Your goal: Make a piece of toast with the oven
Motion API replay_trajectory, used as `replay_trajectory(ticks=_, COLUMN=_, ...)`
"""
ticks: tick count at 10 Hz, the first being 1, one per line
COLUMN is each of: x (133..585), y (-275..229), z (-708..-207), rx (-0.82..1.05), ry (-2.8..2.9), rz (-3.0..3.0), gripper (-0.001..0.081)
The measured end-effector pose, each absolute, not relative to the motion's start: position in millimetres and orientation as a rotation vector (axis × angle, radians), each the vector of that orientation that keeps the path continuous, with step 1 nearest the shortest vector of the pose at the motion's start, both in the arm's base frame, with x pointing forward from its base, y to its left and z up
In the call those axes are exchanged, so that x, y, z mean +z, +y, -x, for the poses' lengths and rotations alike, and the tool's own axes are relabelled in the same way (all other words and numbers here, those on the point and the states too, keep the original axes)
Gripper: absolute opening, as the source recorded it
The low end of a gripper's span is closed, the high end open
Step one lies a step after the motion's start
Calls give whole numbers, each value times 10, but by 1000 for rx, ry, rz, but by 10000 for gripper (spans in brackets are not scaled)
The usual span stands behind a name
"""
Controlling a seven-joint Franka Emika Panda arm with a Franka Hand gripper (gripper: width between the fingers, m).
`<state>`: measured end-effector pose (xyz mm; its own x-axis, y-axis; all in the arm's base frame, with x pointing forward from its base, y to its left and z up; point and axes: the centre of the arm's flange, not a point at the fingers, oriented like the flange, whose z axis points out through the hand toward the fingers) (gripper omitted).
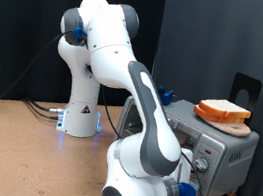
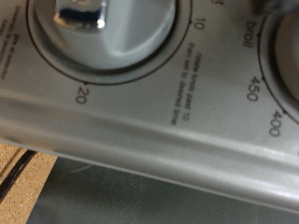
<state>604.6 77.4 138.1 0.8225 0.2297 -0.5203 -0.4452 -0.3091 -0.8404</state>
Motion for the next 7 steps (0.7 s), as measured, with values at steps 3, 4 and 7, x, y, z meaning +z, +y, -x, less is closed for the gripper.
replay_trajectory(ticks=3, x=1378, y=774, z=-6048, rx=673, ry=170, rz=1760, gripper=381)
replay_trajectory(ticks=4, x=1367, y=767, z=-6051, rx=671, ry=175, rz=1760, gripper=198)
replay_trajectory(ticks=7, x=1343, y=759, z=-6051, rx=671, ry=184, rz=1759, gripper=96)
